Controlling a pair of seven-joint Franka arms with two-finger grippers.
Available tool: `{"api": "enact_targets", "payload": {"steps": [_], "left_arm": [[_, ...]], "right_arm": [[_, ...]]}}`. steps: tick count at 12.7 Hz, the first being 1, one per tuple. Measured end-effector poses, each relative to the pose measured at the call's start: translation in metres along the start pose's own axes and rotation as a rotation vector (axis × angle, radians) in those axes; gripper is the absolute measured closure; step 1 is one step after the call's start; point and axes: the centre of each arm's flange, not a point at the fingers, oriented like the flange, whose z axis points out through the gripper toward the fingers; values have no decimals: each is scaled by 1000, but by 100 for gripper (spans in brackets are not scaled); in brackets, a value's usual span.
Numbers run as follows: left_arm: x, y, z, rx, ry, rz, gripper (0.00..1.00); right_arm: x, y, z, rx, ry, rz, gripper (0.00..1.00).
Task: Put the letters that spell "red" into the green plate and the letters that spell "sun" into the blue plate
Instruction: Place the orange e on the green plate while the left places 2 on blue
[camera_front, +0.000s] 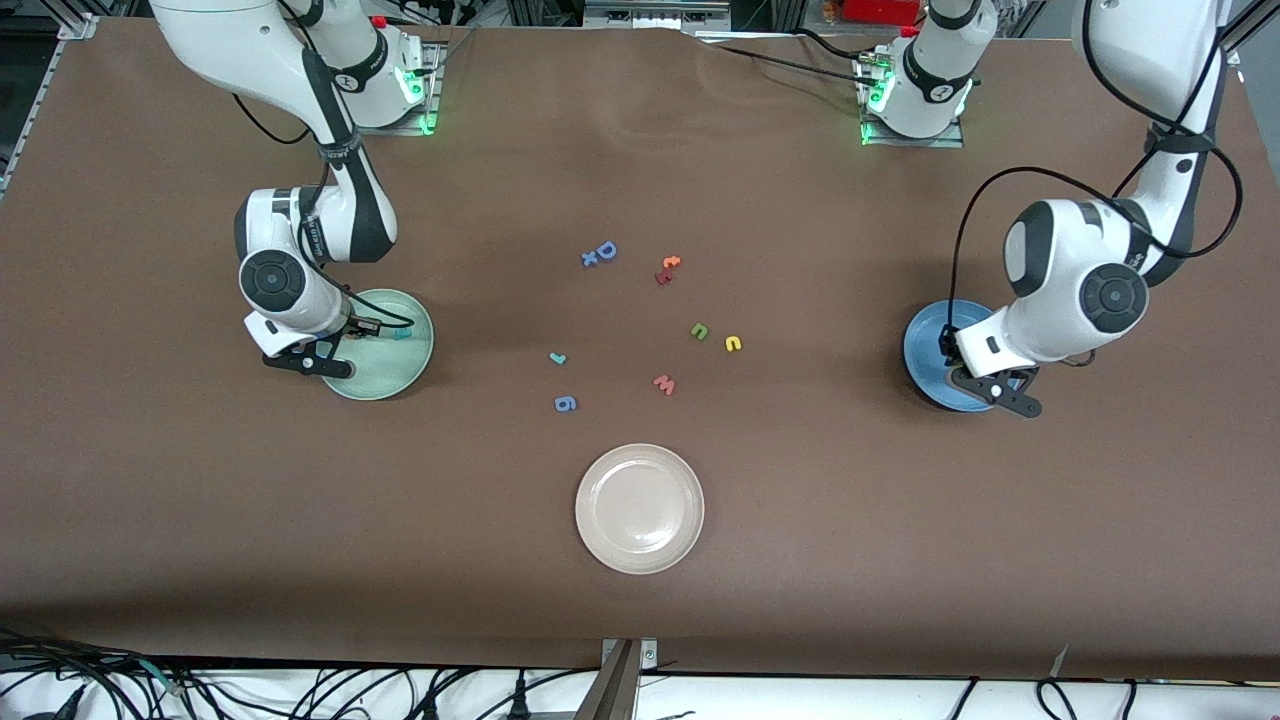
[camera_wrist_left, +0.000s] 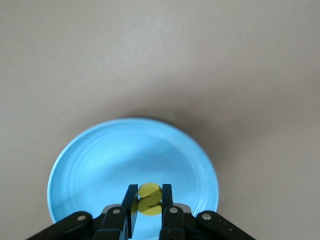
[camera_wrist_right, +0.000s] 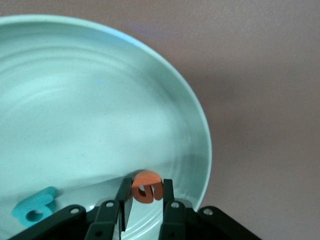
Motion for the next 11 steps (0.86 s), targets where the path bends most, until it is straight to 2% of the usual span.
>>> {"api": "enact_targets", "payload": {"steps": [2, 3, 6, 8, 9, 10, 11], "left_arm": [[-10, 1, 11, -12, -25, -2, 77], [-14, 3, 19, -18, -40, -1, 77], [-17, 3, 39, -24, -70, -25, 77], [-14, 2, 54, -13, -64, -43, 77], [-13, 1, 58, -11, -62, -47, 77], [-11, 2, 58, -8, -57, -47, 73], [-8, 2, 55, -3, -46, -44, 63]], "right_arm": [[-2, -4, 1, 22, -8, 15, 72], [-2, -4, 1, 24, -12, 16, 66], [-4, -7, -6, 33, -27, 17, 33], [-4, -16, -30, 54, -29, 0, 10], [-4, -29, -51, 70, -33, -16, 1], [-4, -47, -74, 87, -35, -16, 1], [-6, -69, -98, 101, -26, 9, 7]]}}
